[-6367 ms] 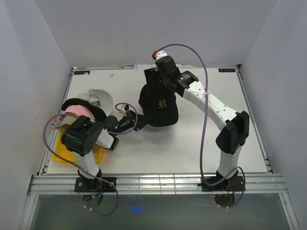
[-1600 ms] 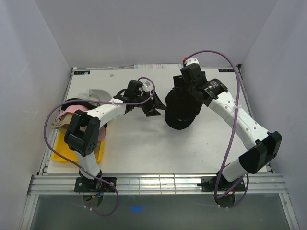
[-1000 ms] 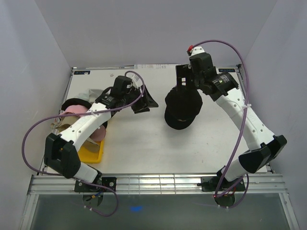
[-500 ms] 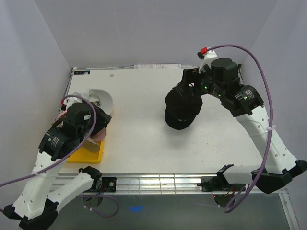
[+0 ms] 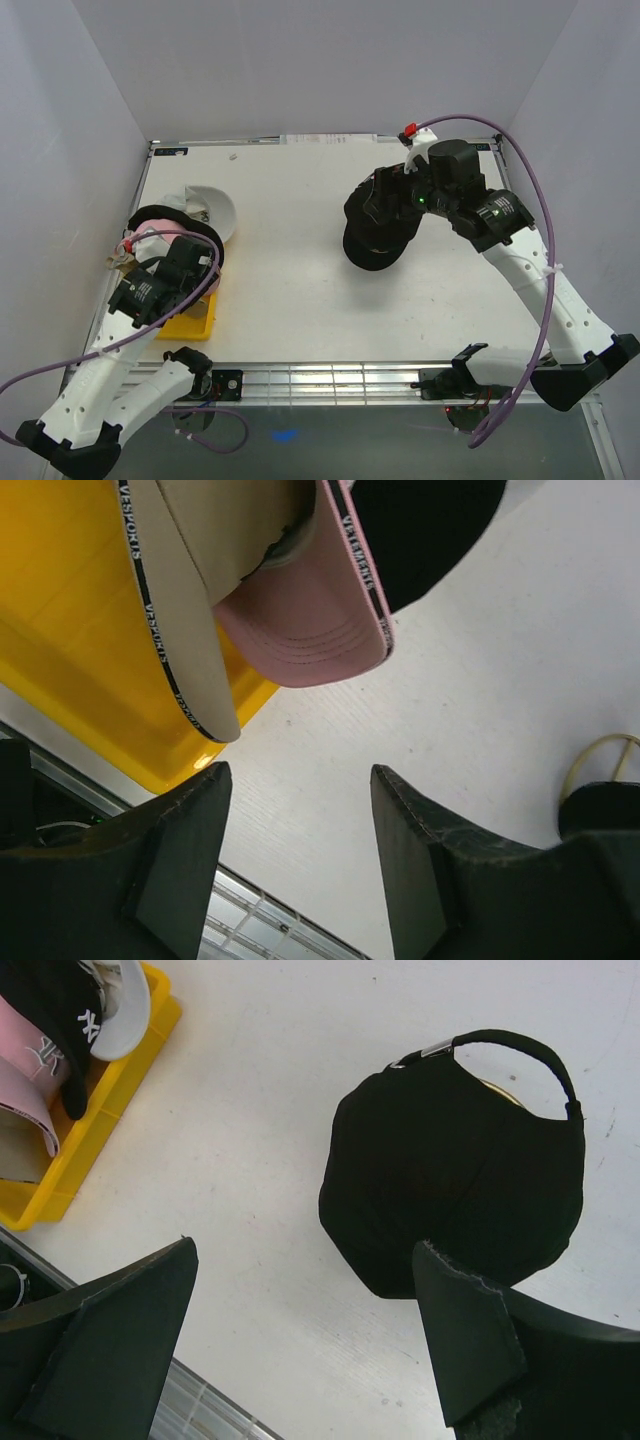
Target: Stack the hats
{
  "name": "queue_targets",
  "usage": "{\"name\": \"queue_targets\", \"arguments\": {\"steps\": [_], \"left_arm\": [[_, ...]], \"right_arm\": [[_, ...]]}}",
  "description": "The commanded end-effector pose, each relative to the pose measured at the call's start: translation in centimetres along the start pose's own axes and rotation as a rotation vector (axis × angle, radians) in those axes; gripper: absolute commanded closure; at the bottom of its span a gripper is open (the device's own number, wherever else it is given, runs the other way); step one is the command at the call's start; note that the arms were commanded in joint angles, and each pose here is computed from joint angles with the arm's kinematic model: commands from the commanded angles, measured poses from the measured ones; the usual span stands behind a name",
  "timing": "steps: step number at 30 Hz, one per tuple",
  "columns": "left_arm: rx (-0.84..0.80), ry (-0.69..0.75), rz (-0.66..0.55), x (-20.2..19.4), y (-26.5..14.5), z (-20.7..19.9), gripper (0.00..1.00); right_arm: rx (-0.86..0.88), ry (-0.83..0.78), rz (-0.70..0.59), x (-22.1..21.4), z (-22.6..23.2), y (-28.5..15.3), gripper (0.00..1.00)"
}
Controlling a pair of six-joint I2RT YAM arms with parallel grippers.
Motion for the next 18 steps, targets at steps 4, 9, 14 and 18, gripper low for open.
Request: {"name": "queue_targets", "arguments": {"steps": [4,9,14,18], "left_arm": [[0.182,-0.022,-0.039,-0.8,1.9,2.4,0.32],[0.204,-0.048,-0.042,-1.0,2.3,2.7,0.32],[0.219,-0.055,-0.062,-0.6,2.4,2.6,0.31],[0.273,-0.044,-0.048,-0.8,3.3,2.3,0.3]], "right_arm": [[0.011,-0.048,-0.055,0.2,-0.2,-0.7,0.07],[0.0,-0.053,-0.043,-0.3,-0.5,-0.6,0.07],[-0.004,-0.055,-0.04,-0.6,-0.7,-0.3,0.07],[-0.006,-0.056,-0.034,-0.8,-0.7,-0.1,0.07]]}}
Point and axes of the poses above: each gripper's point midway between its finger pads, its own y axis out along the fingers, its own z axis along the line the jaws close on, x = y × z, the point moved 8 cm from there along -y, back along the fingers, and after that the axes turned 5 degrees about y, right-handed, at the moved point
